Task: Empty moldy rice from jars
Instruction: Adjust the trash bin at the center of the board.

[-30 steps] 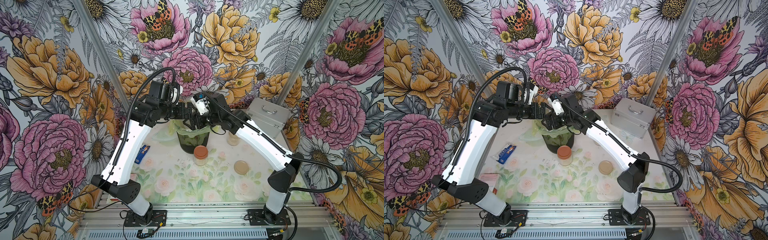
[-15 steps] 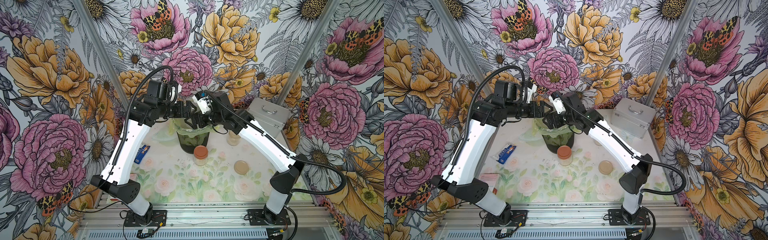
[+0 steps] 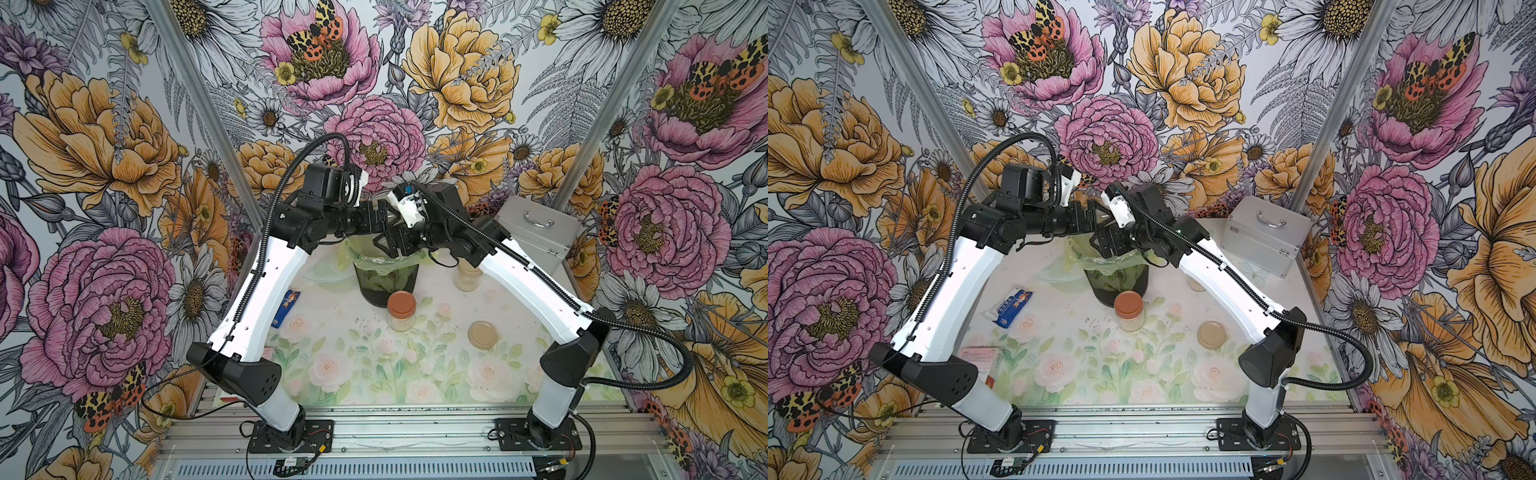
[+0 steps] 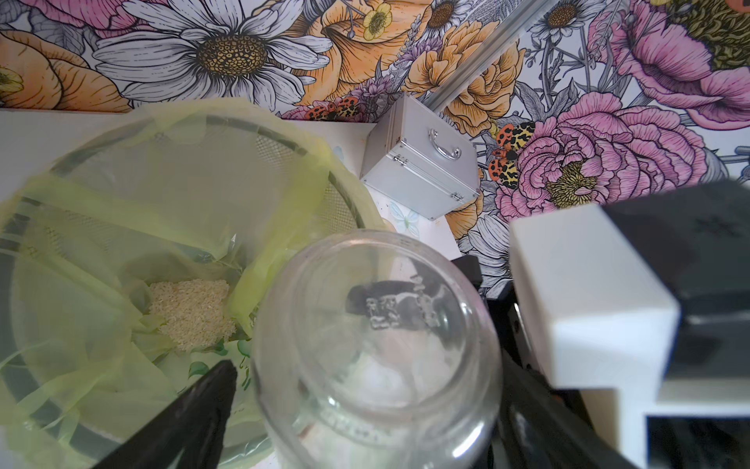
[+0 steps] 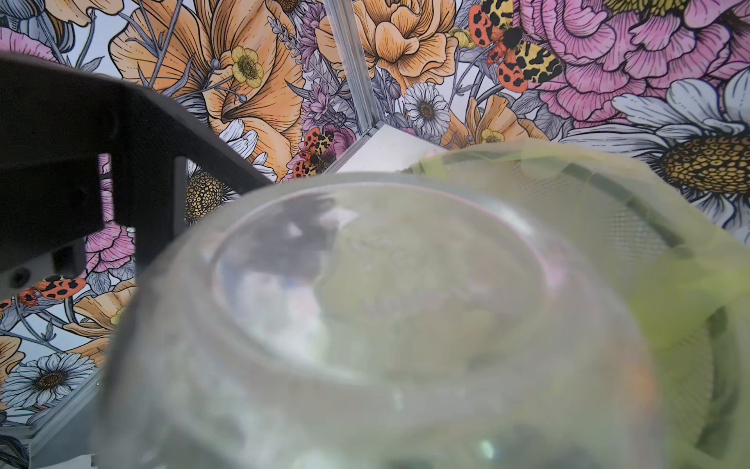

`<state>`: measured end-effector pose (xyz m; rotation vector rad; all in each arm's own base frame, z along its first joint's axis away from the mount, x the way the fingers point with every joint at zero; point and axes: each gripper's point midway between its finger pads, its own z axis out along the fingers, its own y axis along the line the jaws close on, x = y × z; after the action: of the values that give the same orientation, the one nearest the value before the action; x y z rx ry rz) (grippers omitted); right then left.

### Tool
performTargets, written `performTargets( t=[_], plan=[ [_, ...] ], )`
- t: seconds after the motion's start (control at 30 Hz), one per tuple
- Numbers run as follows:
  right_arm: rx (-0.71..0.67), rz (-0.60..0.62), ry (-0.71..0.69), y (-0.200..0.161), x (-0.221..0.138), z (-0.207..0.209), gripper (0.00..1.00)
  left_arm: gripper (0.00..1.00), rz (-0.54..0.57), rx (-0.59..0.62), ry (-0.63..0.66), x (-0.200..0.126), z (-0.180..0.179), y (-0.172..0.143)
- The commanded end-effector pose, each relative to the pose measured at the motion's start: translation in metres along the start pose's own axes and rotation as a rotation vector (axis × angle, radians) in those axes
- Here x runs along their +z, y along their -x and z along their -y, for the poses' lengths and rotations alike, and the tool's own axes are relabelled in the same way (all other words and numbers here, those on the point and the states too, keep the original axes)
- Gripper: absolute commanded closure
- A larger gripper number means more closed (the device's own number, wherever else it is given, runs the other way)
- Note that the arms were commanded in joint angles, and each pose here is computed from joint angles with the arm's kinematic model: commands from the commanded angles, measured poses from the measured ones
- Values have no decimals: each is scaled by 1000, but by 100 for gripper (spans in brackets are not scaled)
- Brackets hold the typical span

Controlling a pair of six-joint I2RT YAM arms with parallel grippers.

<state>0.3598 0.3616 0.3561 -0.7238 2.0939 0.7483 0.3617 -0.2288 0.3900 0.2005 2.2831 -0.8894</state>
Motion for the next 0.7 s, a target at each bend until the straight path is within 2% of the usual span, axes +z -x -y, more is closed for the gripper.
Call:
performTargets(
  t=[0.0, 0.17, 0.33, 0.43, 0.67],
  plan=[
    [-83, 283, 79, 76, -56, -34, 100, 2, -80, -27, -33, 20, -1, -17],
    [-88, 296, 76, 81, -57, -35, 100, 3, -91, -31, -79, 24, 4, -20],
    [-90, 302, 66, 83, -56, -33, 100, 8, -86, -51, -106, 26, 5, -23],
    [-88, 305, 51, 84, -56, -30, 100, 15, -81, -72, -112, 26, 4, -25],
    [-84, 312, 27, 87, -54, -26, 100, 38, -71, -110, -130, 25, 5, -26]
  ],
)
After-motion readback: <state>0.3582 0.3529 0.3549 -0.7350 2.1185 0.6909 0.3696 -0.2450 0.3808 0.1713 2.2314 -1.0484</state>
